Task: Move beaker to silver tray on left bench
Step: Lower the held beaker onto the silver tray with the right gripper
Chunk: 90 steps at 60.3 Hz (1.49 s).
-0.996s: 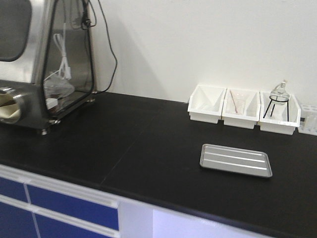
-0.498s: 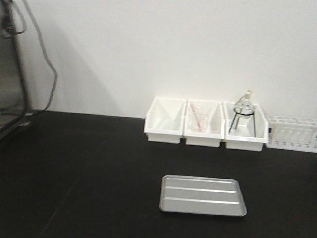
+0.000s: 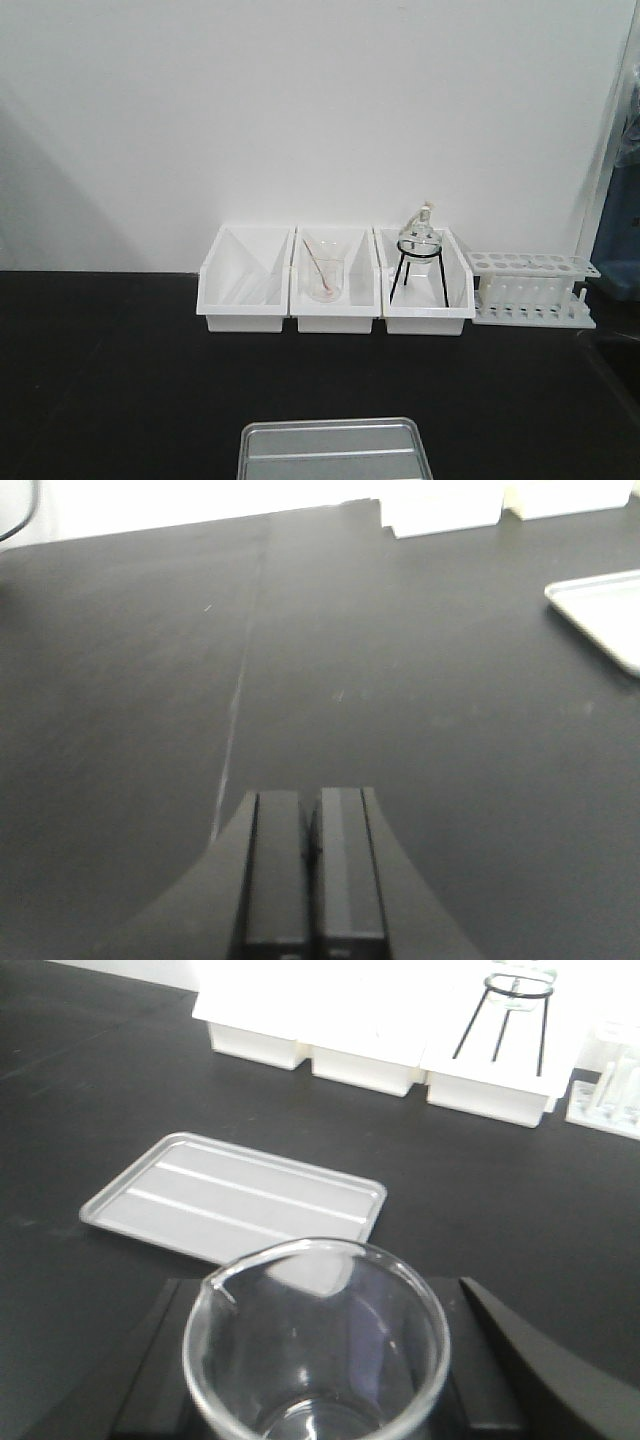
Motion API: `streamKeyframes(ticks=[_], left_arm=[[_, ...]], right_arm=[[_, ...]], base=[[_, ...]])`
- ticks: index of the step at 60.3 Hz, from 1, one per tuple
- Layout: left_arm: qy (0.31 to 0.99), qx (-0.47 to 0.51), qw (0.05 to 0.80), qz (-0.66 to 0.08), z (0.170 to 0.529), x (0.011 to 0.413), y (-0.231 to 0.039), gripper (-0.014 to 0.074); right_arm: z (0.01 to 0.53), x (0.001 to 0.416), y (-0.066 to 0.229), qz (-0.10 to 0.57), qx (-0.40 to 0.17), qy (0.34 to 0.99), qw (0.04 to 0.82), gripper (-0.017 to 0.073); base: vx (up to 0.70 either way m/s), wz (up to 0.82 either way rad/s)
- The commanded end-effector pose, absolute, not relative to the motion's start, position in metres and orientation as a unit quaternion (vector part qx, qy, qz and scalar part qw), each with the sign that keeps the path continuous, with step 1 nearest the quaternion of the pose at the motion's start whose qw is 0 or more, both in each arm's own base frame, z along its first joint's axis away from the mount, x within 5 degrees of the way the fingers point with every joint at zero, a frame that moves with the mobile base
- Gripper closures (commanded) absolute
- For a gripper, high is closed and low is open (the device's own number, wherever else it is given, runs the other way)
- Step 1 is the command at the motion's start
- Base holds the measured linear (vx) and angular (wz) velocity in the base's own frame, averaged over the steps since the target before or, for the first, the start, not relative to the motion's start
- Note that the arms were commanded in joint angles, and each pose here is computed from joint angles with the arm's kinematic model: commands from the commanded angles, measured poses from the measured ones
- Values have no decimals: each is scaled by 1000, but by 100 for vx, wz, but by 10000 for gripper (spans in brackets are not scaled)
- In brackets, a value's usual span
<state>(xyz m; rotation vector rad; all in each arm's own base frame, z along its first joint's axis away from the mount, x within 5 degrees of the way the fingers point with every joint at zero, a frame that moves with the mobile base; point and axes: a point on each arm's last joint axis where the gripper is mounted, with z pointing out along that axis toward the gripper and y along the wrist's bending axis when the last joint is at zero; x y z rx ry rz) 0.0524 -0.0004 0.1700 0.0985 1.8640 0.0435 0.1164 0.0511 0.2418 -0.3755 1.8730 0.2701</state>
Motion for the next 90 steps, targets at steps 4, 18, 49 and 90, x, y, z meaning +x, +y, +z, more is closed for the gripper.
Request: streamKeyframes(ticks=[4,18,49,90], left_arm=[[783,44,620,14,170,54,-1,592],[783,44,620,14,170,54,-1,592],[783,44,620,14,170,54,-1,592],[783,44,620,14,170,54,-1,592]], right_arm=[[255,118,55,133,-169,775,594,570],[256,118,56,135,-168,775,594,570],[251,151,74,169,-199,773,579,570],[145,312,123,336,-243,742,527,570]], base=[[19,-10],[13,-1],[2,1],[0,0]])
